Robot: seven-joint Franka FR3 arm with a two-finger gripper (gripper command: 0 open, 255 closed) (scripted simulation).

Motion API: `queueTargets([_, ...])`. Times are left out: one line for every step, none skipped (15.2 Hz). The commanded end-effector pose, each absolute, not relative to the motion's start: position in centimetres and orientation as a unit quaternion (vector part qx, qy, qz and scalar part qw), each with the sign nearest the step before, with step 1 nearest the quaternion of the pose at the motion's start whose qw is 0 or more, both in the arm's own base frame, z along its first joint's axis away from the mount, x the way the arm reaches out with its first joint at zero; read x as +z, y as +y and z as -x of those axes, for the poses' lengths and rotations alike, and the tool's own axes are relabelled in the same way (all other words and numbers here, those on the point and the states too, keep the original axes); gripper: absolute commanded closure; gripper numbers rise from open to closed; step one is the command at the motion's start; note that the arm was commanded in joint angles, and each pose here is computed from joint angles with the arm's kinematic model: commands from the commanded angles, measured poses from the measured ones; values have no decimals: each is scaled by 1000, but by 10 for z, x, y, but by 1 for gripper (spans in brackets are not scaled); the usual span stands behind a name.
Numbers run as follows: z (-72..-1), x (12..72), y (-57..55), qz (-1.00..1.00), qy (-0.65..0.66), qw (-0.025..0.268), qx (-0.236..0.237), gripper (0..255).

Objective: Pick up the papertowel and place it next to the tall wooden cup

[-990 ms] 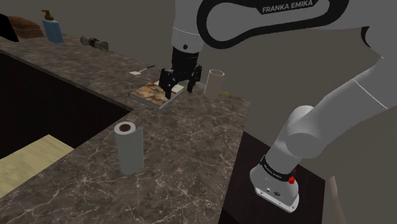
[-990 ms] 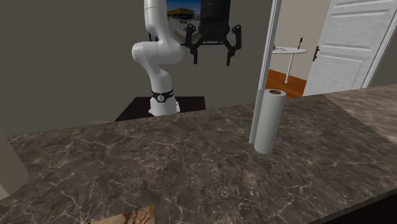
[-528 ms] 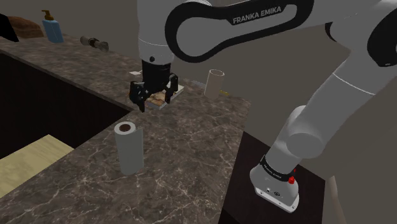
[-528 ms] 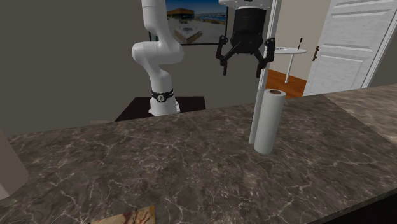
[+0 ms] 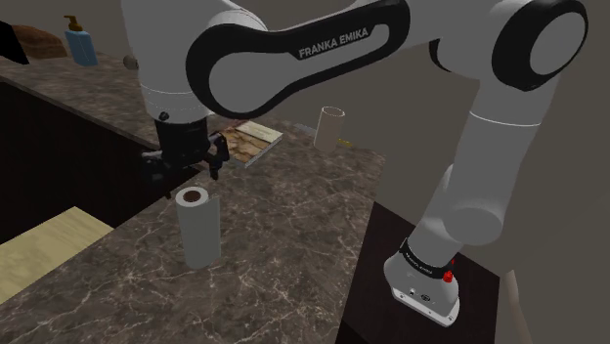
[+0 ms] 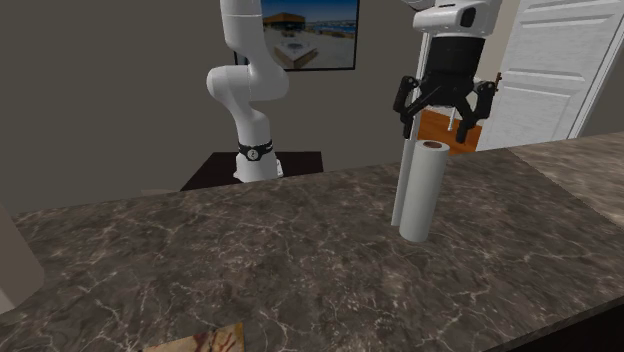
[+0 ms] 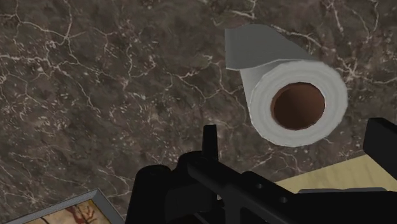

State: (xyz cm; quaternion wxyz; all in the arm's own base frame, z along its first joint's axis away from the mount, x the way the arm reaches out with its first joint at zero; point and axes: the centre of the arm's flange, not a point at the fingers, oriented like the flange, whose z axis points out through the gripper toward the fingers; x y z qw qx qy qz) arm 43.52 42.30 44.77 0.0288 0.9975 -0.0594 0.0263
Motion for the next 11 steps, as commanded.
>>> queueTargets([-437, 439, 430, -997, -60, 29, 26, 0])
queueTargets([-438, 434, 430, -997, -60, 29, 26, 0])
queueTargets([-438, 429, 430, -997, -60, 29, 26, 0])
queueTargets([-438, 423, 429, -997, -60, 29, 26, 0])
queueTargets([-438, 418, 429, -997, -60, 29, 26, 0])
queueTargets([-439, 413, 429, -997, -60, 29, 26, 0])
queueTargets([-439, 405, 428, -997, -60, 29, 26, 0])
queueTargets([-439, 405, 428, -997, -60, 29, 26, 0])
queueTargets([-439, 405, 428, -997, -60, 29, 26, 0])
queueTargets([-439, 405, 428, -997, -60, 29, 26, 0])
queueTargets([-439, 405, 428, -997, -60, 29, 26, 0])
